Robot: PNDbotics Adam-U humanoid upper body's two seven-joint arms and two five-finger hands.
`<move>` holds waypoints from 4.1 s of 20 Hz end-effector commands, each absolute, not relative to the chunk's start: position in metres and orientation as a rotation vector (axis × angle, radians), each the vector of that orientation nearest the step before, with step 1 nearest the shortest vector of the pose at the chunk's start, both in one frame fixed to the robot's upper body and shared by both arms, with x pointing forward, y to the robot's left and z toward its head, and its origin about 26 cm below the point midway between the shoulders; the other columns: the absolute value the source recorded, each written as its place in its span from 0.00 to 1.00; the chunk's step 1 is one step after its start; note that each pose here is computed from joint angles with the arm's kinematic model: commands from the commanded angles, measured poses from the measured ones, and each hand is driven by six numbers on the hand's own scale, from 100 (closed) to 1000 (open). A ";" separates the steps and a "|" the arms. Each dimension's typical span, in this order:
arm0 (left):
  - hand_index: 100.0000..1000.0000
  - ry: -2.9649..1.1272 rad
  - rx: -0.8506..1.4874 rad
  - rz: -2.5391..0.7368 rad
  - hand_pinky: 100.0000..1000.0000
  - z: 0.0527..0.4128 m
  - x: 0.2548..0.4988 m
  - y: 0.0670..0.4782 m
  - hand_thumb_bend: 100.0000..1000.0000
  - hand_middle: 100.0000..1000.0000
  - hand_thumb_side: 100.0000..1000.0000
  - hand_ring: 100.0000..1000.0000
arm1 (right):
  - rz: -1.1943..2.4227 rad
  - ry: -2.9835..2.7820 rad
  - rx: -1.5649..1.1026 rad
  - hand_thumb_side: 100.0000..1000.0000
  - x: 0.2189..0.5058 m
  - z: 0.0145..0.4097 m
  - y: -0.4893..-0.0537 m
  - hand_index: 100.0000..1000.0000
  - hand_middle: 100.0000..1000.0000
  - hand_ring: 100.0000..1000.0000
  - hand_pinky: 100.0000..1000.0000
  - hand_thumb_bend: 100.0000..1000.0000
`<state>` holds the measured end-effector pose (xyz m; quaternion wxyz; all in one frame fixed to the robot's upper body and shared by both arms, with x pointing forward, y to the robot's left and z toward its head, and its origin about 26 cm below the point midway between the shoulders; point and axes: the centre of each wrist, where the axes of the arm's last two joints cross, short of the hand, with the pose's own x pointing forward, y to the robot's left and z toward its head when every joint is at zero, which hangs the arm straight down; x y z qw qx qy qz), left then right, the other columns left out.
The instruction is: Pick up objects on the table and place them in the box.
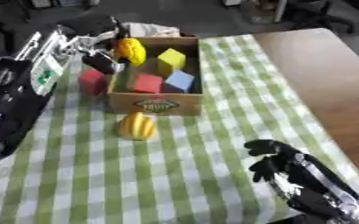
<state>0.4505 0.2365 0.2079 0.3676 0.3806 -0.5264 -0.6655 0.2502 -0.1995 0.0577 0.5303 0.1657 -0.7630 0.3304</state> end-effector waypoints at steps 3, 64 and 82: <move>0.78 -1.363 1.090 -1.602 0.62 0.200 0.461 0.235 0.03 0.58 0.19 0.57 | 0.802 -1.839 0.406 0.41 0.251 0.064 -0.199 0.73 0.80 0.44 0.66 0.00; 0.93 -1.455 1.131 -1.519 0.73 0.235 0.452 0.262 0.48 0.75 0.14 0.72 | 0.800 -1.833 0.398 0.41 0.251 0.062 -0.199 0.73 0.80 0.44 0.66 0.00; 0.92 -1.090 1.108 -1.256 0.71 0.177 0.459 0.342 0.36 0.73 0.19 0.70 | 0.798 -1.835 0.388 0.41 0.251 0.063 -0.200 0.73 0.80 0.44 0.66 0.00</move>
